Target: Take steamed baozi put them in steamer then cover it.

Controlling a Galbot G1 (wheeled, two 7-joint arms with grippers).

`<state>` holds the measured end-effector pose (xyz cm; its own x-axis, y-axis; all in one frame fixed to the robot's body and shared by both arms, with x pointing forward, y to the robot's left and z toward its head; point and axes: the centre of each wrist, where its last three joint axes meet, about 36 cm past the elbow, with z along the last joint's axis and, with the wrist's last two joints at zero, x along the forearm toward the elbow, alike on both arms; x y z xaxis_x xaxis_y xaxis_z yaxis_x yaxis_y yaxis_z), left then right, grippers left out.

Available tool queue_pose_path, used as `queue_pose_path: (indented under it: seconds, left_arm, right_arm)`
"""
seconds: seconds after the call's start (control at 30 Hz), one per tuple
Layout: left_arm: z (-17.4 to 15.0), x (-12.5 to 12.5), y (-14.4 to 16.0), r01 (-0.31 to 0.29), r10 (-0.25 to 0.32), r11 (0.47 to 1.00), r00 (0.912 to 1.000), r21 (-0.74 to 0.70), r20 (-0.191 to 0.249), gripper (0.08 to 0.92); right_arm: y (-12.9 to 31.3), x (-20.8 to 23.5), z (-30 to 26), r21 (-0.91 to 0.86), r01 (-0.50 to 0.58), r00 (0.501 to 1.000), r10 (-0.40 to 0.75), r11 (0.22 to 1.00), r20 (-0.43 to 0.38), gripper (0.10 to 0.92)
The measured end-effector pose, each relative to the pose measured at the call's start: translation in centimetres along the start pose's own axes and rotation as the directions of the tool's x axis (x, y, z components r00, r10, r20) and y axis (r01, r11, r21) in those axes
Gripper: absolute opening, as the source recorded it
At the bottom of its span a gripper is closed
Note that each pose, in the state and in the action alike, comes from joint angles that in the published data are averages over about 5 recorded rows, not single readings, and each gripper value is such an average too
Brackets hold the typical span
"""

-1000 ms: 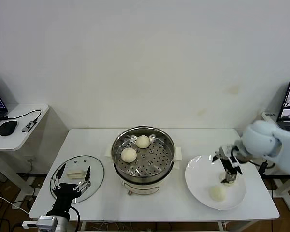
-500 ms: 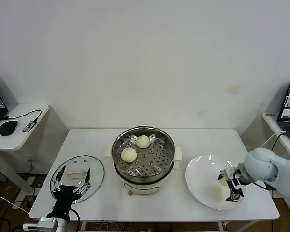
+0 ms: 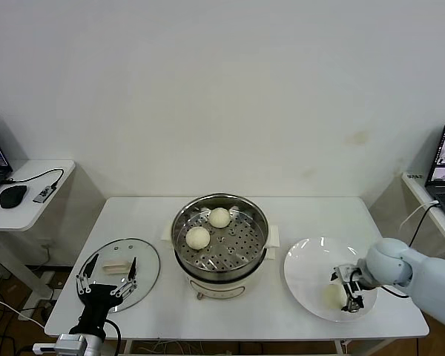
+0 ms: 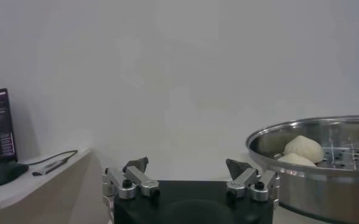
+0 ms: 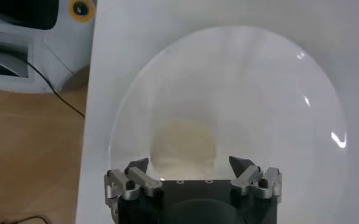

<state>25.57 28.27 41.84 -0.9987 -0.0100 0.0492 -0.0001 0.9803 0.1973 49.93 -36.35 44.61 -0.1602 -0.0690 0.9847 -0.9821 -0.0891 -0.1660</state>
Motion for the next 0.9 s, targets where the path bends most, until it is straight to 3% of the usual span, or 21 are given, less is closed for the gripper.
queue_pose_path:
  seconds: [0.3,0.57,0.9]
  left_arm:
    - [0.2,-0.2,-0.1,0.001,-0.001,1.0,1.0,0.003,0.0,0.823]
    - [0.1,-0.4,0.1,0.001,-0.001,1.0,1.0,0.0,0.005,0.823]
    - [-0.2,-0.6,0.0,-0.006,0.006,1.0,0.9999,0.002,0.015,0.823]
  right_arm:
    - [-0.6,0.0,-0.2,-0.007,0.0,1.0,0.0,1.0,0.005,0.614]
    - [-2.7,2.4,0.2,-0.023,-0.016,1.0,0.016,1.0,0.009,0.608]
    - [-8.3,9.8,0.1,-0.06,-0.093,0.994,0.096,0.994,0.057,0.611]
